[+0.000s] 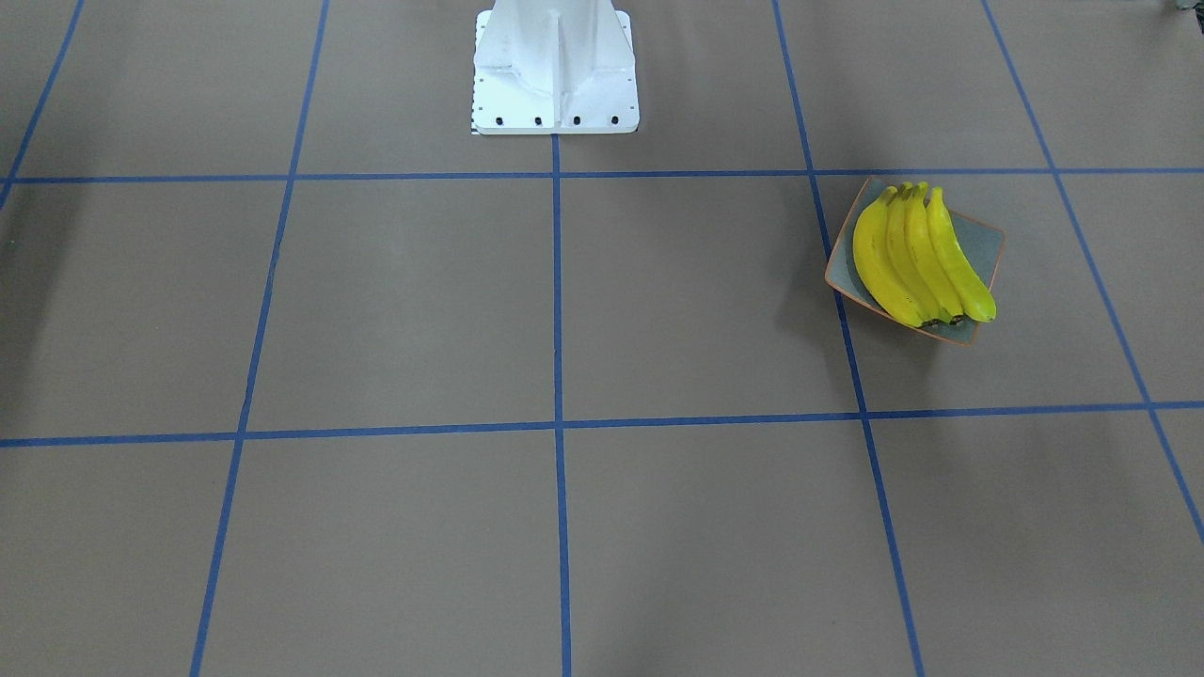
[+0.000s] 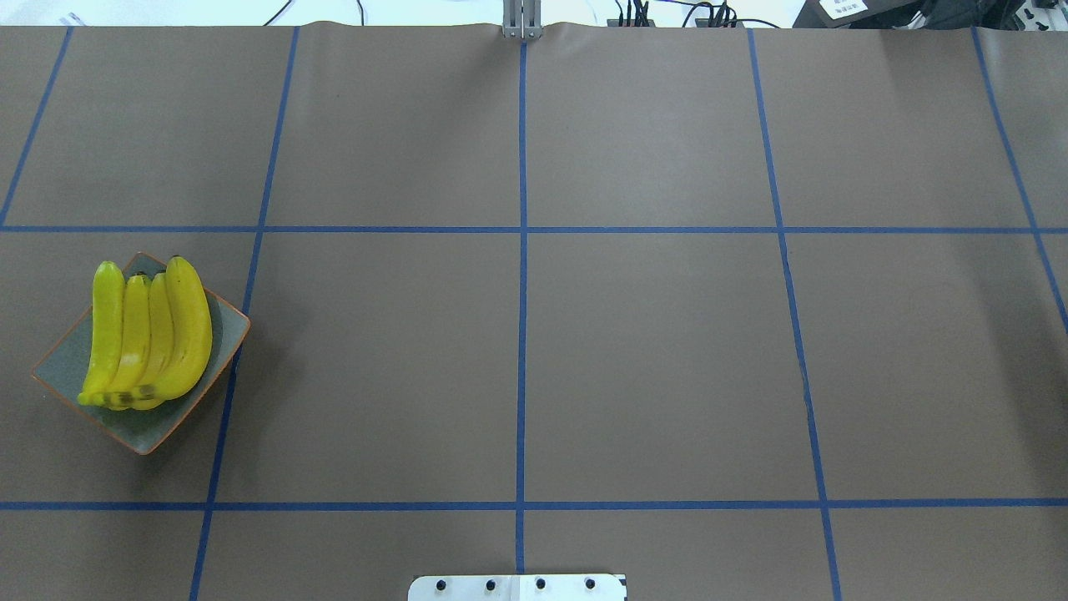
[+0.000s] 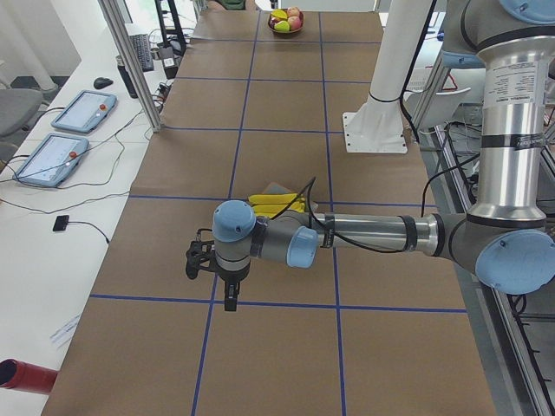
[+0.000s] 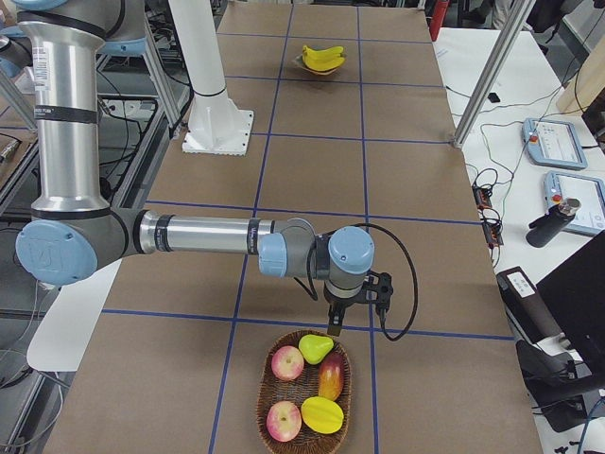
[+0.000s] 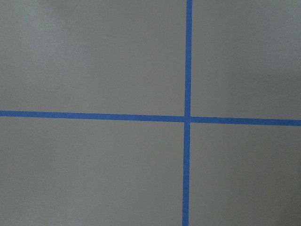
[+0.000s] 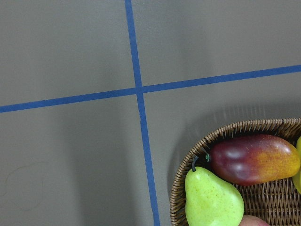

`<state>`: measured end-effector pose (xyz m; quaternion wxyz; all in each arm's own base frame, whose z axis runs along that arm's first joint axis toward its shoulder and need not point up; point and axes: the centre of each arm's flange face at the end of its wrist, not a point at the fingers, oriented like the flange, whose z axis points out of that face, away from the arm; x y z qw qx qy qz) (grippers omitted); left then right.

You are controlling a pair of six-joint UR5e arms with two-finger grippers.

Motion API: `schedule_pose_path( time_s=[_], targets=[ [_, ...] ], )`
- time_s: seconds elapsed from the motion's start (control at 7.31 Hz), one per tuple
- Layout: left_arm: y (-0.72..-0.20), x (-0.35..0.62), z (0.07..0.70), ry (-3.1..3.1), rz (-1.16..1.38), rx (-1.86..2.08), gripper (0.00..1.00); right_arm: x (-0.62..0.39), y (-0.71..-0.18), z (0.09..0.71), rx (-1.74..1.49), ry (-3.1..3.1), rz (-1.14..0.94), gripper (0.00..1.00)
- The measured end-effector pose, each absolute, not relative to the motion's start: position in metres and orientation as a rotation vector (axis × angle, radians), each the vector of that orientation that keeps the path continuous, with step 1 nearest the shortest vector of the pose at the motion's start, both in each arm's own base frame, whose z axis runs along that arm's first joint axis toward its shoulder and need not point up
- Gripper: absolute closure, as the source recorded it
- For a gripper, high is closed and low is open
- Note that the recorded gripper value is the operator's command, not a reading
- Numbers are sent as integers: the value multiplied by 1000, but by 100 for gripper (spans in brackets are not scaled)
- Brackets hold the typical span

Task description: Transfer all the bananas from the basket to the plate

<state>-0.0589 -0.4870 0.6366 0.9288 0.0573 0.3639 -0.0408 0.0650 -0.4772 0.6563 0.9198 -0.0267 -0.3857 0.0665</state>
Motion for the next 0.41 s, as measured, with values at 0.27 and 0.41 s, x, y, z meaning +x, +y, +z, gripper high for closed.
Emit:
schedule_pose_path(
  time_s=[0.27,0.41],
  targets=[
    [-487,-59,637,746,-84,116,0,65,-477,657,-56,-792,137,0],
    [-487,-58,638,747,-84,114,0,65,-476,657,-56,-792,137,0]
  ],
)
